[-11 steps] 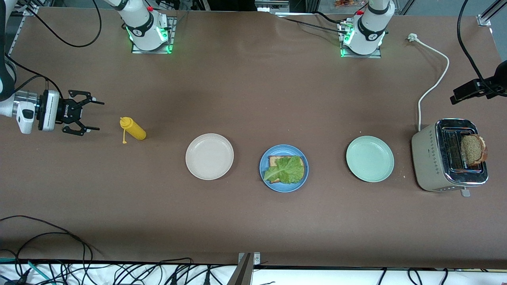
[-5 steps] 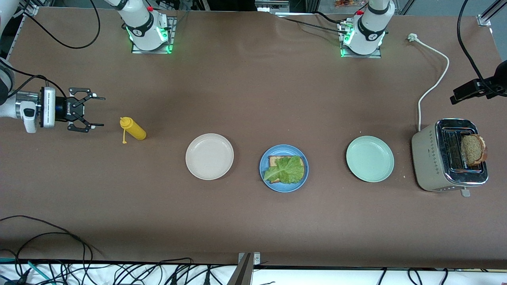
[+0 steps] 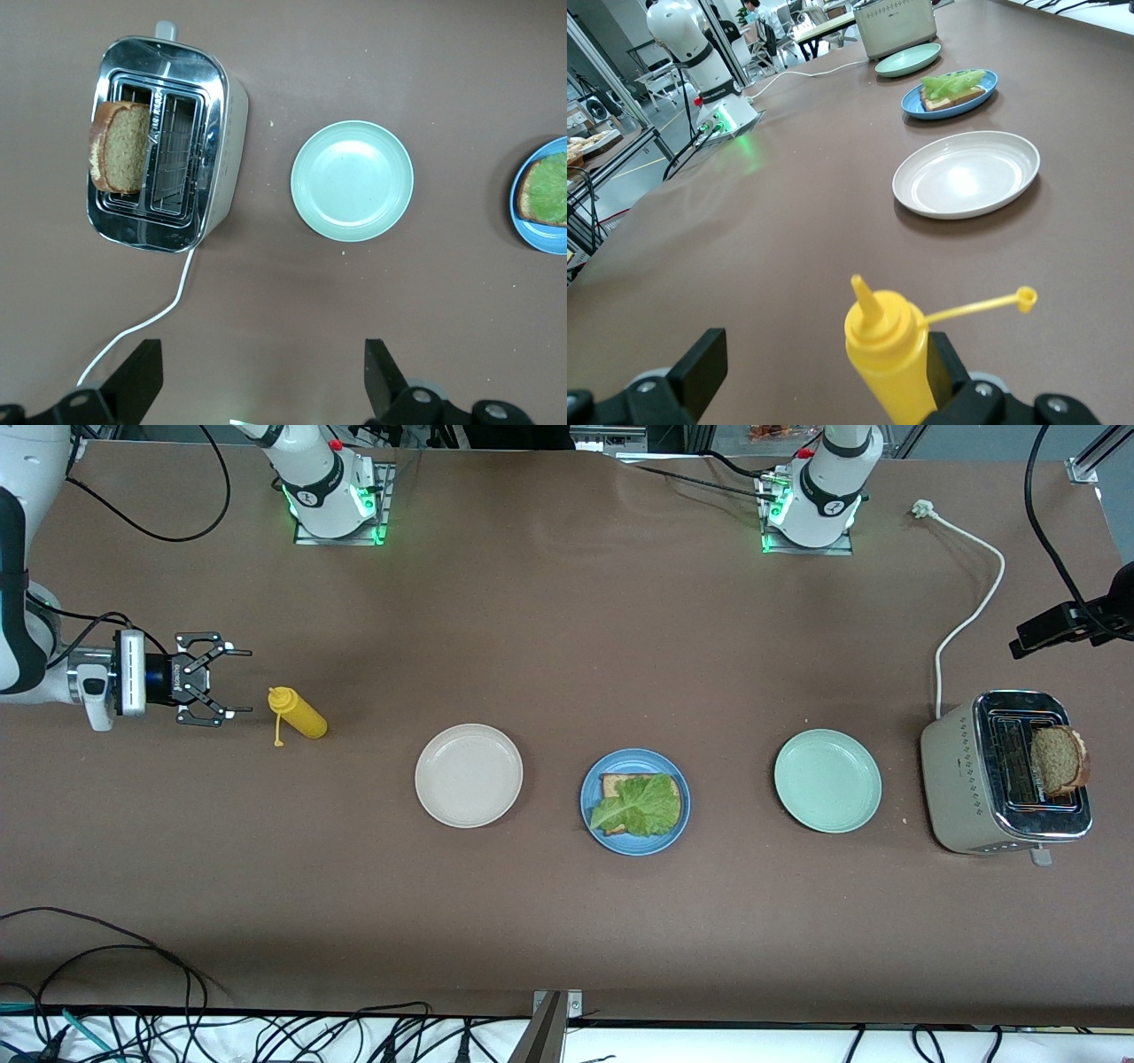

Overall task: Make sandwich in blue plate with both arms
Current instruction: 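Open the right gripper and position it beside the mustard bottle, then close the right gripper on the mustard bottle and lift it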

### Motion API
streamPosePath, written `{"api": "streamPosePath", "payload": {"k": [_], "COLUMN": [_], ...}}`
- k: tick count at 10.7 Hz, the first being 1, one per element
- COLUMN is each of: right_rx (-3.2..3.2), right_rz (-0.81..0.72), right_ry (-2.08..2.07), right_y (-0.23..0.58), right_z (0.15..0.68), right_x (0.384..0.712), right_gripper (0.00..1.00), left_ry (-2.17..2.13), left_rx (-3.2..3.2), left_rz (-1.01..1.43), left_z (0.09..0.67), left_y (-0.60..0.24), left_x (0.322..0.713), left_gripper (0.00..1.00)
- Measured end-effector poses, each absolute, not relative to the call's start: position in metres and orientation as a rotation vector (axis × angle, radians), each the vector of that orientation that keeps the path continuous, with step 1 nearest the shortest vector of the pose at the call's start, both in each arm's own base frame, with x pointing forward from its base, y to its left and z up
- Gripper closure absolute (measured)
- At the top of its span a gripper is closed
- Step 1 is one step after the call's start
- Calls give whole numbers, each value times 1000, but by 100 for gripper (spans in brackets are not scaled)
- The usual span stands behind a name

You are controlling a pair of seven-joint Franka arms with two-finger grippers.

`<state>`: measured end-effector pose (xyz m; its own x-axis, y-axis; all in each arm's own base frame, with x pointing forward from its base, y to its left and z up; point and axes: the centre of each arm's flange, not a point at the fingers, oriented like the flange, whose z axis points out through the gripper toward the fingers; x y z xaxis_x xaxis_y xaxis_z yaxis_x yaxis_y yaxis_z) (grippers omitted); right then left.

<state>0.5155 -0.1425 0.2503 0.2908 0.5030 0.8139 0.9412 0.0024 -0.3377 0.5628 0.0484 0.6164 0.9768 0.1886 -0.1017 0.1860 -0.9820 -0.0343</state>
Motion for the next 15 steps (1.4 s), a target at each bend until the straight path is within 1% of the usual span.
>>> {"api": "streamPosePath", "payload": {"k": [5,12,15], "right_rx": [-1532,-1467,-1430], "right_rz": [-748,-836,-881], "right_ry": [-1373,-1437,-1445], "right_y": [-143,-140,-131], "right_z": [205,183,163], "right_x": [511,510,510], "right_gripper": [0,0,0], "left_ry": [-306,-305,-305], "left_rx": [-3098,-3098,-3098], "left_rz": [163,164,164], "left_z": [616,616,616], "left_y": [53,53,53], "left_x": [562,562,562], "left_gripper": [0,0,0]}}
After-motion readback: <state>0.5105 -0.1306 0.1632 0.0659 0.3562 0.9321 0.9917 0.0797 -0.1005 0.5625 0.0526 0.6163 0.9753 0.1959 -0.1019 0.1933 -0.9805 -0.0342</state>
